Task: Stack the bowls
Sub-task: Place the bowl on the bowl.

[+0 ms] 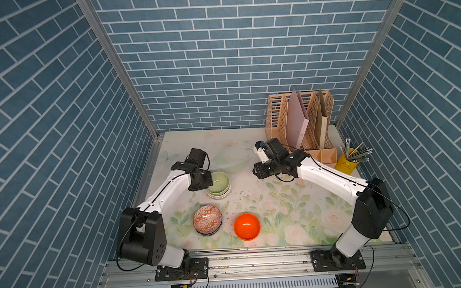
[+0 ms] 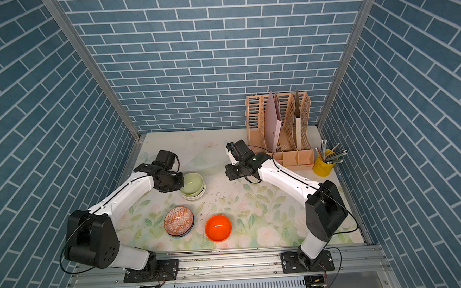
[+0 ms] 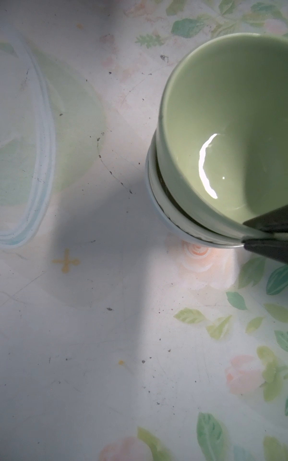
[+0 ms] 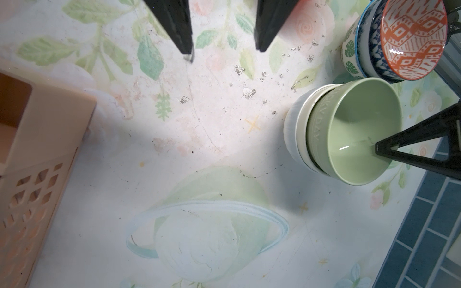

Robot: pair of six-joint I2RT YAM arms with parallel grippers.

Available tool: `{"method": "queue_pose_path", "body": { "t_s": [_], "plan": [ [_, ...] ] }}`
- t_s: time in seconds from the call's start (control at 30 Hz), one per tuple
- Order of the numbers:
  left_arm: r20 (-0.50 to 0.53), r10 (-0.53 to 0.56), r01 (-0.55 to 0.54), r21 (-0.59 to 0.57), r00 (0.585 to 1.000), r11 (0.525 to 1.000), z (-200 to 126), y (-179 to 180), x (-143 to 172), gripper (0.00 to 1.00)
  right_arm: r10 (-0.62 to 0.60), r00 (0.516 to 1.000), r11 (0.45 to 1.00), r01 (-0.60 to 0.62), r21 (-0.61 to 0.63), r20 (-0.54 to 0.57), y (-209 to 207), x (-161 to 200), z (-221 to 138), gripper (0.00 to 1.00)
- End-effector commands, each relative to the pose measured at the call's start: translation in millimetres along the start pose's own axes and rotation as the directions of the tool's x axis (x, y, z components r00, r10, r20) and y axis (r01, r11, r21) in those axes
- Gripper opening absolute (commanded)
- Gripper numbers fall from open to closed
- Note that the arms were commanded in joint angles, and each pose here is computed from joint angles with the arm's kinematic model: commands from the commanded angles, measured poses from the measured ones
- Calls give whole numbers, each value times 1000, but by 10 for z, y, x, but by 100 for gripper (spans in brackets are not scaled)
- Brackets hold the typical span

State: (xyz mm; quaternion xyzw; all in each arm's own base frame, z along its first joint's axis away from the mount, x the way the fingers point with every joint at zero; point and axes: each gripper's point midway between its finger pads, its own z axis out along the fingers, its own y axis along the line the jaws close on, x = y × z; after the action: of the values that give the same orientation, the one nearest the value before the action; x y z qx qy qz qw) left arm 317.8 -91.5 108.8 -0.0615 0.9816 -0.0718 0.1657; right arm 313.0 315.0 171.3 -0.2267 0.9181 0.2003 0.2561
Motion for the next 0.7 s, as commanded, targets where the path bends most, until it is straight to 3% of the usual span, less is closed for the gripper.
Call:
{"method": "queue_pose_path", "body": {
  "t_s": [0.0, 0.1, 0.47, 0.67],
  "plan": [
    [36, 4, -5, 2, 999, 1000, -146, -33, -78, 0, -23, 999, 1000, 24, -16, 30, 27, -48, -90, 46],
    [35, 5, -5, 1, 999, 1000, -134, -34, -76, 0, -23, 999, 1000, 23, -17, 28, 27, -38, -82, 46],
    [34, 11, -11, 2, 999, 1000, -146, -54, -88, 33, -27, 1000, 1000, 27, -14, 16, 9, 12, -59, 46],
    [66, 11, -13, 17, 998, 1000, -314, -91, -150, 38, -34, 999, 999, 34, -18, -2, 0, 106, -75, 46]
  ]
}}
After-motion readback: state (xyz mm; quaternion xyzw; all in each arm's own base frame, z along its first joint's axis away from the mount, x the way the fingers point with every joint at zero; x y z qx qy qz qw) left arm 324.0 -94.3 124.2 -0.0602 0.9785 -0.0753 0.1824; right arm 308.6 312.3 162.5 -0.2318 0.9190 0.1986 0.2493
